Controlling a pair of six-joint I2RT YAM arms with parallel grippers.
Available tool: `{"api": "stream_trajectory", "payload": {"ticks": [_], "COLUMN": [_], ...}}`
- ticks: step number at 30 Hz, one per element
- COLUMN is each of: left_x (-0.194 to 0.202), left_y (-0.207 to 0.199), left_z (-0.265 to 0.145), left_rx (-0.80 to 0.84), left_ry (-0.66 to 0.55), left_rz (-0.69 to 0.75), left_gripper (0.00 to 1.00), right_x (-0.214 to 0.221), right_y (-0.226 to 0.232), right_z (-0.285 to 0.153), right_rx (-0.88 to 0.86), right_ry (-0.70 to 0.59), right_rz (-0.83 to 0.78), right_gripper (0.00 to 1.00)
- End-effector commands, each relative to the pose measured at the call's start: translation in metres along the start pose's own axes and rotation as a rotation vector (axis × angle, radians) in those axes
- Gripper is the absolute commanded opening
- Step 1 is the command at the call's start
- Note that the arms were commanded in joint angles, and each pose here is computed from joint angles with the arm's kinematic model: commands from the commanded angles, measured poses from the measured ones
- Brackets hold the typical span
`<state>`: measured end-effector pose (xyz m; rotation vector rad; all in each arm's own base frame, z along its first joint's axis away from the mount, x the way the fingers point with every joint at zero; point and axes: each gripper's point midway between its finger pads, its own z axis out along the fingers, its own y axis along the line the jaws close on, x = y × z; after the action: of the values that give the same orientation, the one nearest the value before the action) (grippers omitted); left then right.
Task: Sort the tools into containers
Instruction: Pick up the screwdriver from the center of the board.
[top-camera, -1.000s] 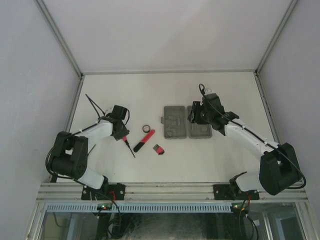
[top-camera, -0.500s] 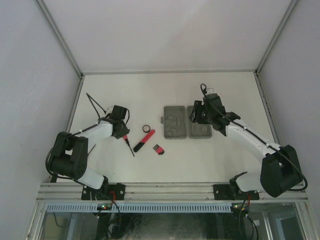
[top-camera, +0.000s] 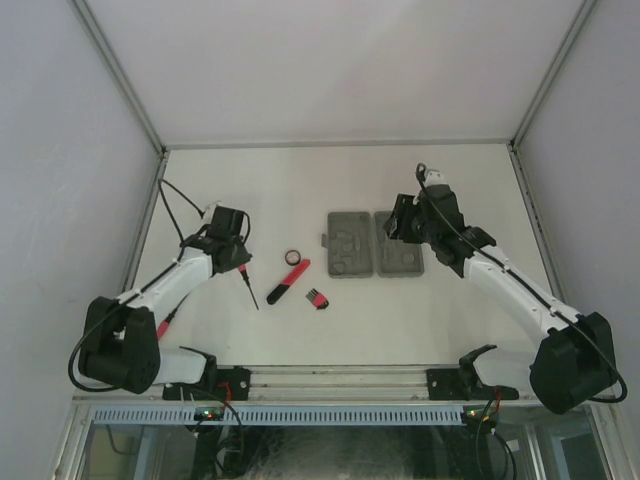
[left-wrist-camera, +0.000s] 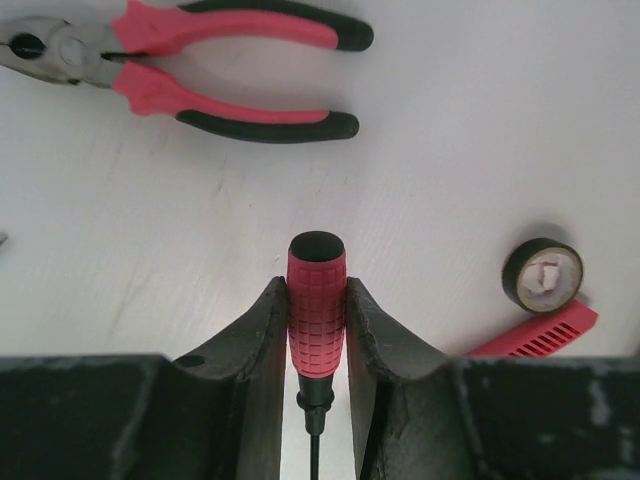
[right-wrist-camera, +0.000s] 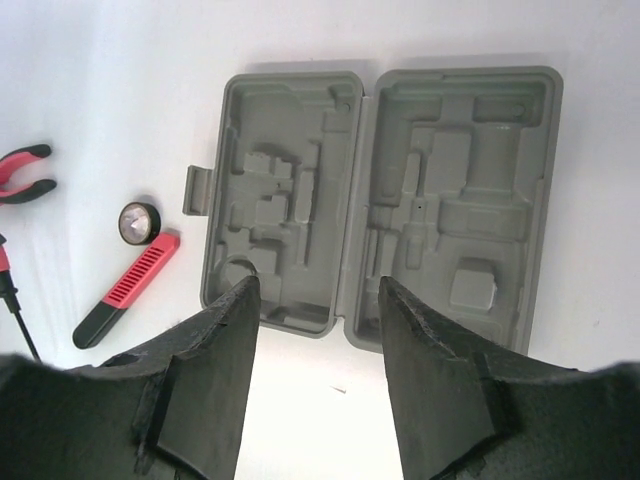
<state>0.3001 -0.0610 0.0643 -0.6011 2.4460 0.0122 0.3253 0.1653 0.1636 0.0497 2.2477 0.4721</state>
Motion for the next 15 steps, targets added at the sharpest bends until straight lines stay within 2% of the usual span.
{"api": "stream_trajectory", "payload": {"ticks": [1,8,15], "left_x": [-0.049,-0.079,-0.094], "left_y": [-0.012,-0.031,-0.073], "left_z": [-0.037,-0.078,-0.117], "left_rx": [0.052,0.172,0.373], "left_ry": [-0.148,-0.239,-0.286], "left_rz": [0.031,0.059,0.123], "left_gripper": [0.0,0.0,0.0], "right_x": [-0.024,-0.039,-0.046], "right_y": [0.01,0.024,0.053], "right_z": [-0.016,-0.03,-0.041], "right_rx": [-0.063,-0.183,-0.348], "right_ry": [-0.075,-0.115,-0.131], "right_rz": [-0.015,-0.012,-0.041], "right_gripper": [0.51,0.57,0.61]}}
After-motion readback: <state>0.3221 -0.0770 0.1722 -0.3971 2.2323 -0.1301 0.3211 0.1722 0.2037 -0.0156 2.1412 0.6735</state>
